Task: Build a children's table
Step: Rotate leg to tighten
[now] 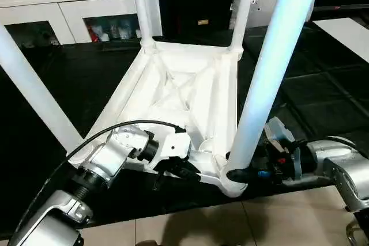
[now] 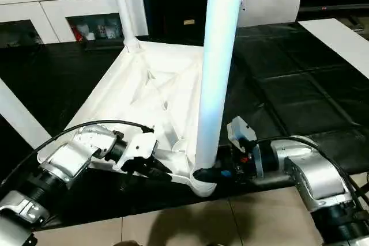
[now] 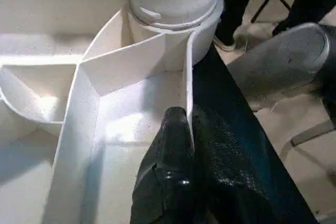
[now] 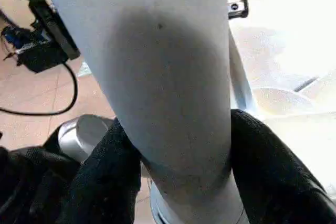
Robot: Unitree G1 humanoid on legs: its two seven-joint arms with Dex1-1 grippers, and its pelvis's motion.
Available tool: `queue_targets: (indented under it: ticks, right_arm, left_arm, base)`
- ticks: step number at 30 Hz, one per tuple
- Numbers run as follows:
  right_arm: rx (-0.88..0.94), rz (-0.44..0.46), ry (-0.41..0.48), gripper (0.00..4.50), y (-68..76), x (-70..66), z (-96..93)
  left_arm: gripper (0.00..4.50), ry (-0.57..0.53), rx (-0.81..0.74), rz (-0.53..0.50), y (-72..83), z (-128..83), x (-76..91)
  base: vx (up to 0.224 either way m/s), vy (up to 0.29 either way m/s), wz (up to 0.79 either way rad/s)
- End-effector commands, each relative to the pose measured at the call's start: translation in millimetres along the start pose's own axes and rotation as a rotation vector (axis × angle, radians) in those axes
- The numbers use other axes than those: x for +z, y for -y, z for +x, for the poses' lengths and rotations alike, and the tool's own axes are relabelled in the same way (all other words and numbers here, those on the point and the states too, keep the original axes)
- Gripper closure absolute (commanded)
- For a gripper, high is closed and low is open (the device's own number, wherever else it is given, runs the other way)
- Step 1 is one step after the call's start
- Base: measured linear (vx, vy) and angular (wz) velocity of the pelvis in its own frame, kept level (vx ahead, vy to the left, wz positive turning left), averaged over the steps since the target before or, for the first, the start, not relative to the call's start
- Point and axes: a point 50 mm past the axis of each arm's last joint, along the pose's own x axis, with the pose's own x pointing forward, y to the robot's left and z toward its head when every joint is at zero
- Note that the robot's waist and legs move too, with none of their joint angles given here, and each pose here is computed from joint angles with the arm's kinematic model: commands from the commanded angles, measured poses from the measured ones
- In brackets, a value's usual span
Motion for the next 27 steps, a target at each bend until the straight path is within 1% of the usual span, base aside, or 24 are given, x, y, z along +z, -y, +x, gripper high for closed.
queue_targets:
  ticks: [1,3,4,8,9,10,13,16,17,18,19,20,21,22,24,26,27]
  right_arm:
    - [-0.008,0.036,0.049,2.43,-3.0,0.3,9.2]
    - [-0.12,0.044,0.045,2.43,5.5,-2.3,14.2]
    - [-0.207,0.05,0.044,2.43,12.9,-3.3,19.0]
    - [-0.422,0.096,0.067,2.46,32.0,-1.3,32.7]
    - [-0.422,0.096,0.067,2.48,32.0,-1.3,32.7]
    - [-0.531,0.129,0.081,2.49,40.4,0.3,42.9]
    - [-0.65,0.169,0.107,2.5,48.3,3.3,54.3]
    - [-0.765,0.244,0.156,2.5,57.2,7.1,67.2]
    - [-0.758,0.262,0.187,2.5,57.6,9.6,72.4]
    - [-0.748,0.267,0.202,2.16,57.5,10.9,74.6]
    - [-0.744,0.263,0.208,2.16,57.4,11.9,76.1]
    - [-0.74,0.252,0.214,1.82,57.0,13.7,78.3]
    - [-0.734,0.246,0.215,1.82,56.3,14.3,78.5]
    - [-0.726,0.235,0.219,1.76,54.8,14.8,76.8]
    - [-0.719,0.229,0.219,1.51,53.8,14.5,74.6]
    - [-0.681,0.192,0.193,1.36,48.5,9.5,61.8]
    - [-0.681,0.192,0.193,1.3,48.5,9.5,61.8]
  left_arm:
    - [4.5,0.058,0.087,-0.014,-4.5,-2,8.6]
    - [4.5,0.074,0.133,-0.052,-4.0,-2,8.0]
    - [4.5,0.081,0.162,-0.073,-3.6,-1,8.0]
    - [4.5,0.095,0.269,-0.122,-6.8,5,11.4]
    - [4.5,0.095,0.269,-0.122,-6.8,5,11.4]
    - [4.5,0.113,0.34,-0.151,-11.5,11,16.6]
    - [4.5,0.138,0.401,-0.173,-16.4,18,24.0]
    - [4.5,0.167,0.461,-0.183,-24.0,25,33.7]
    - [4.5,0.179,0.479,-0.186,-26.7,27,38.0]
    - [4.5,0.184,0.487,-0.187,-27.9,28,39.9]
    - [4.5,0.187,0.492,-0.186,-28.7,29,41.4]
    - [4.5,0.184,0.503,-0.181,-30.1,30,43.6]
    - [4.5,0.175,0.506,-0.175,-30.5,30,43.6]
    - [4.5,0.16,0.51,-0.168,-30.6,29,42.0]
    - [4.5,0.151,0.512,-0.165,-30.6,27,40.1]
    - [4.5,0.123,0.515,-0.162,-30.0,18,31.0]
    - [4.5,0.123,0.515,-0.162,-30.0,18,31.0]
  base:
    - [0.0,0.0,0.0]
    - [0.0,0.0,0.0]
    - [0.0,0.0,0.0]
    - [0.0,0.0,0.0]
    - [0.0,0.0,0.0]
    - [0.0,0.0,0.0]
    - [0.0,0.0,0.0]
    - [0.0,0.0,0.0]
    - [0.0,0.0,0.0]
    - [0.0,0.0,0.0]
    - [0.0,0.0,0.0]
    - [0.0,0.0,0.0]
    - [0.0,0.0,0.0]
    - [0.0,0.0,0.0]
    - [0.0,0.0,0.0]
    - [0.0,0.0,0.0]
    - [0.0,0.0,0.0]
